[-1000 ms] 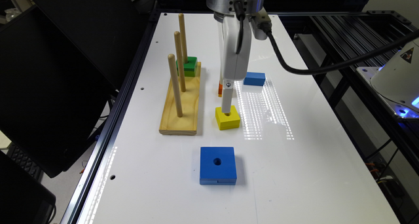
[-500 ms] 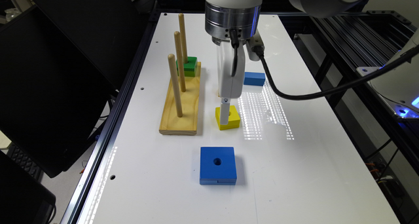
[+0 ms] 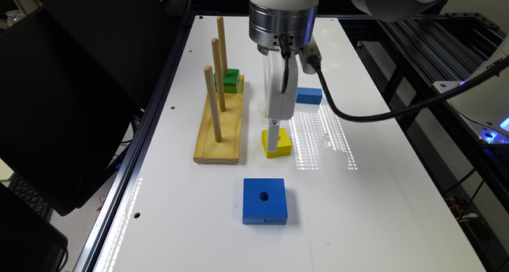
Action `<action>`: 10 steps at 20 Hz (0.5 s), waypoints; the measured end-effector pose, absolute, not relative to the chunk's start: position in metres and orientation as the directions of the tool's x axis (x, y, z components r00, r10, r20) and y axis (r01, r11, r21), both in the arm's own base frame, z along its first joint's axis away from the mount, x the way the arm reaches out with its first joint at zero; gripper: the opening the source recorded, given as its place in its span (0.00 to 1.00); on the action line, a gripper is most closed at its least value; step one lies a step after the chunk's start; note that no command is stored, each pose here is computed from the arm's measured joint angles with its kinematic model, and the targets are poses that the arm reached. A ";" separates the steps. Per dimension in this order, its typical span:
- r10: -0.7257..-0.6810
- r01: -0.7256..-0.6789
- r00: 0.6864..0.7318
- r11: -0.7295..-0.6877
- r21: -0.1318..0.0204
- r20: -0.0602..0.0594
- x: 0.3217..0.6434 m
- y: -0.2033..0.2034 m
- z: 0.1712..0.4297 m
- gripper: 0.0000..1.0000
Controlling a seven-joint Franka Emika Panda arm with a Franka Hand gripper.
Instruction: Pick up yellow block.
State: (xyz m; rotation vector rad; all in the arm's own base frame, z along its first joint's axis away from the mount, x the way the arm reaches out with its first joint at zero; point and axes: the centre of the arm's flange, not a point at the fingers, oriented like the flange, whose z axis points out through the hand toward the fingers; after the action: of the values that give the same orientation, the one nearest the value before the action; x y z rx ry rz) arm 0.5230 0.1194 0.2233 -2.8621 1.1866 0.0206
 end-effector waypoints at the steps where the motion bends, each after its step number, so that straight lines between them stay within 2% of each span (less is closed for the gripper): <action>1: -0.707 -0.708 0.707 -0.706 -0.033 -0.030 0.522 0.121 0.223 1.00; 10: -0.707 -0.708 0.706 -0.706 -0.024 -0.036 0.517 0.122 0.219 1.00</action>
State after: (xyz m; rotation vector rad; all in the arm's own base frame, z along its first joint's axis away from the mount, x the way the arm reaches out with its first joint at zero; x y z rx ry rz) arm 0.5165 0.1225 0.2193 -2.8683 1.1905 0.0377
